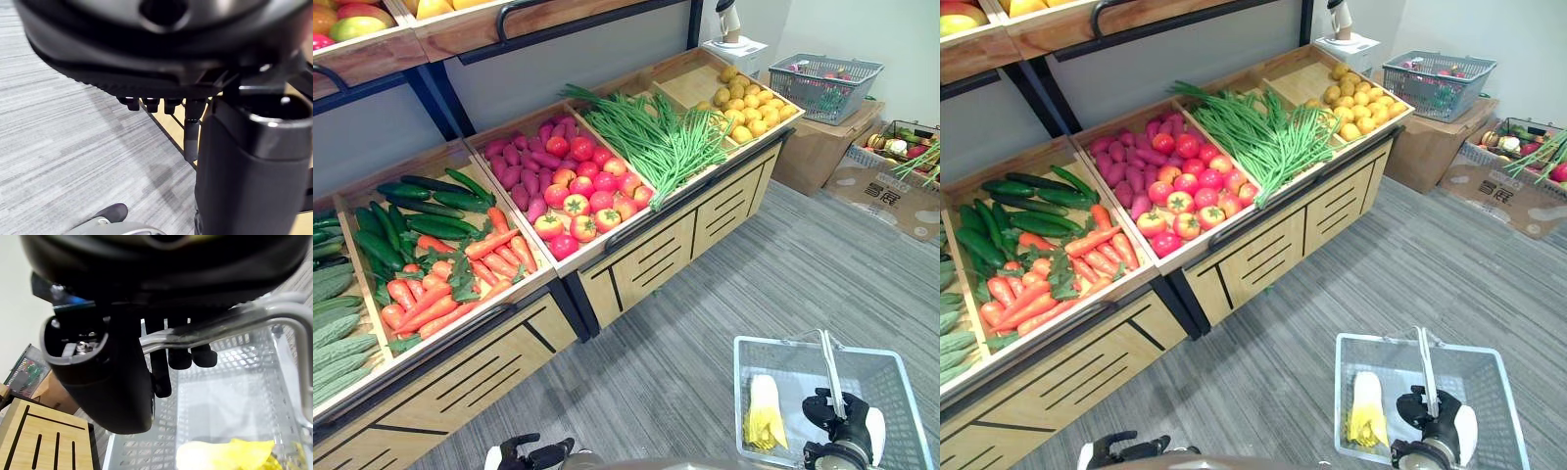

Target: Pick vegetable in the basket

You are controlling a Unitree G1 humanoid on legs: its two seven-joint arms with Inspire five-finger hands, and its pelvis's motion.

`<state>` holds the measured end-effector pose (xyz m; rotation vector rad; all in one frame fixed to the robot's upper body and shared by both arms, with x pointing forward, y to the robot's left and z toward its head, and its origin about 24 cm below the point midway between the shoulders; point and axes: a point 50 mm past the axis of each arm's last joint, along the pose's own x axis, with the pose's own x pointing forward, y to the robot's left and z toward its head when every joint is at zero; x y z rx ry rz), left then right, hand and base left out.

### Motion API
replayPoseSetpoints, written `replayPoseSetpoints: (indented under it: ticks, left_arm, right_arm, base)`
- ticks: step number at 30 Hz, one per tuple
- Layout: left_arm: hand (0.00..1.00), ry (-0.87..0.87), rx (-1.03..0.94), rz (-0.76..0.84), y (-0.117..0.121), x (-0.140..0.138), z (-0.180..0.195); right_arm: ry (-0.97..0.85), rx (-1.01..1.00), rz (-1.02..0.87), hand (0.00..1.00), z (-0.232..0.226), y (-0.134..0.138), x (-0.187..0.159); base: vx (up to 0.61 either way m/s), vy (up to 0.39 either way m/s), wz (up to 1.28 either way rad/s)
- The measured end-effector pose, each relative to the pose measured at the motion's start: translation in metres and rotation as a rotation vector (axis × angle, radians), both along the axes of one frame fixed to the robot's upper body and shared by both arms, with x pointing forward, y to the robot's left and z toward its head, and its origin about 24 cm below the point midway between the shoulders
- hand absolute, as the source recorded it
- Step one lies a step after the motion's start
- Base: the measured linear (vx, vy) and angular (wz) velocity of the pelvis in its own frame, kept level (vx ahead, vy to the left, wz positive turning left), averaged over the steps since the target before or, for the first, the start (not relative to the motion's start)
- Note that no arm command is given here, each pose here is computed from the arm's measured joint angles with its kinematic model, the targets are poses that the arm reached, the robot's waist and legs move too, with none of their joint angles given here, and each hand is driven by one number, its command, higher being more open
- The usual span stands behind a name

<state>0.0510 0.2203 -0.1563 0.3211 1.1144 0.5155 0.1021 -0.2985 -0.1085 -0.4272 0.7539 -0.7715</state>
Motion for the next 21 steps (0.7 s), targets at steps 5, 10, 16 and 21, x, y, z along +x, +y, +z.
replayPoseSetpoints:
  ticks: [5, 10, 16, 21]
  left_arm:
    - [1.00, 0.037, 0.000, 0.032, 0.002, -0.011, -0.002]
    - [1.00, 0.031, -0.001, 0.030, 0.001, -0.010, -0.002]
    - [1.00, 0.030, -0.013, 0.041, 0.000, -0.010, -0.003]
    - [1.00, 0.050, 0.029, 0.056, 0.017, -0.018, 0.000]
  right_arm:
    - [0.031, -0.013, 0.019, 0.00, -0.001, -0.001, -0.007]
    - [0.027, -0.026, 0.023, 0.00, 0.001, -0.006, -0.006]
    - [0.065, -0.041, -0.025, 0.00, 0.002, -0.020, -0.015]
    - [0.099, 0.003, -0.094, 0.00, -0.006, -0.020, -0.030]
  base:
    - [-0.02, 0.042, -0.07]
    - [0.02, 0.086, 0.00]
    - [0.08, 0.151, 0.30]
    - [0.18, 0.133, 1.06]
